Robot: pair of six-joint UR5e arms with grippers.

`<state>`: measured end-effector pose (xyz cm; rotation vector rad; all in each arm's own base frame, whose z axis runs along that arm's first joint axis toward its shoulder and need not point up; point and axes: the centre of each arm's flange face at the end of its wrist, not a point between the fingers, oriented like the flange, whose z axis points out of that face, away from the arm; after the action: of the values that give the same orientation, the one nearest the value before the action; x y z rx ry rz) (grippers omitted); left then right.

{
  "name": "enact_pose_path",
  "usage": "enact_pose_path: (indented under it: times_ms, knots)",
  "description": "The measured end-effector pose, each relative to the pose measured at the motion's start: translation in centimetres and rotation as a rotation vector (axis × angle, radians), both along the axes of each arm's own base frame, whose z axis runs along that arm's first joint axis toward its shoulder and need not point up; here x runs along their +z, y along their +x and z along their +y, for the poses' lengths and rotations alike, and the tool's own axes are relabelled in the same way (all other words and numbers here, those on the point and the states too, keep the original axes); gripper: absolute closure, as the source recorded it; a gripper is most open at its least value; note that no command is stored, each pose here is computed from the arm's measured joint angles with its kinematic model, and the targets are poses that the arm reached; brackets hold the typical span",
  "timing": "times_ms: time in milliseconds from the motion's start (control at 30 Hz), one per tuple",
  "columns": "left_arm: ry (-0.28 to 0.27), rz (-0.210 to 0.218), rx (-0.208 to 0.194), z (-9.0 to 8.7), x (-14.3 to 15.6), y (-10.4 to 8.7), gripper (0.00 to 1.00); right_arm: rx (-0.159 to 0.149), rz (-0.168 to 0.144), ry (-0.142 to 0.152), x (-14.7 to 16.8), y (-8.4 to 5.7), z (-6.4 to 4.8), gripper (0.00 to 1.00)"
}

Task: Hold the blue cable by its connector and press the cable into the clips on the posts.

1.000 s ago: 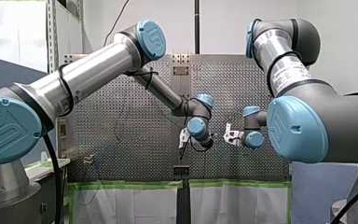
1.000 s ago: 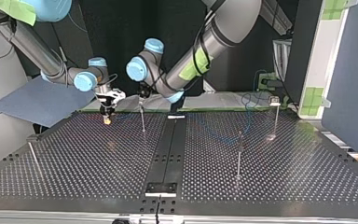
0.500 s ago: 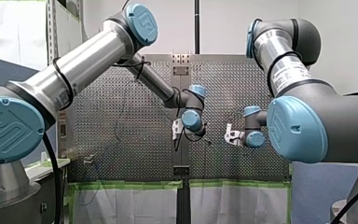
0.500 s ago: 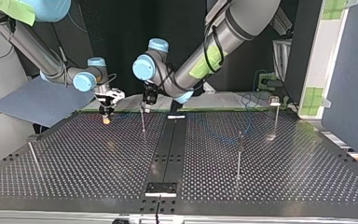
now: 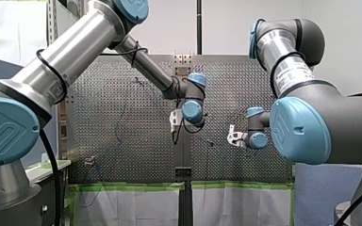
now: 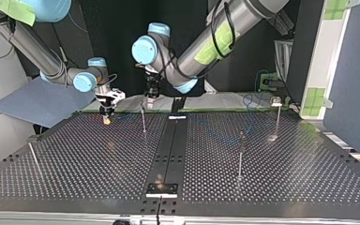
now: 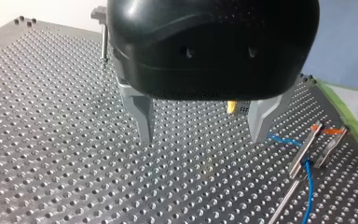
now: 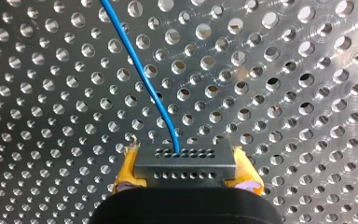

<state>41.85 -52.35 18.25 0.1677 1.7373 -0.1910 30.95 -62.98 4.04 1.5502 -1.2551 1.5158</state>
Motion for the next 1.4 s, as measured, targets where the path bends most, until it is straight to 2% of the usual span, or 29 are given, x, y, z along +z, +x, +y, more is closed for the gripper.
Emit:
enact_pose_path:
  times_ms: [433,767,867,1100,1200,1400]
  knots:
    - [-0.001,0.015,-0.011,2.4,3.1,-4.9,0.00,-0.001,-0.002,0.001,0.0,0.0,0.0,1.00]
    - [-0.005,0.016,-0.020,4.8,5.1,-8.1,0.00,-0.006,0.007,0.007,0.0,-0.2,0.0,1.00]
    - [-0.006,0.016,-0.022,5.6,5.6,-8.9,0.00,-0.018,0.020,0.017,-0.1,-0.4,0.1,1.00]
    - [-0.006,0.015,-0.023,7.5,6.6,-10.7,0.00,-0.049,0.074,0.032,0.7,-1.2,0.2,1.00]
    - [-0.008,0.014,-0.023,8.3,7.0,-11.5,0.00,-0.055,0.081,0.025,1.8,-1.4,0.3,1.00]
    - [-0.011,0.009,-0.023,10.2,7.8,-13.3,0.00,-0.074,0.077,-0.013,5.2,-1.7,0.2,1.00]
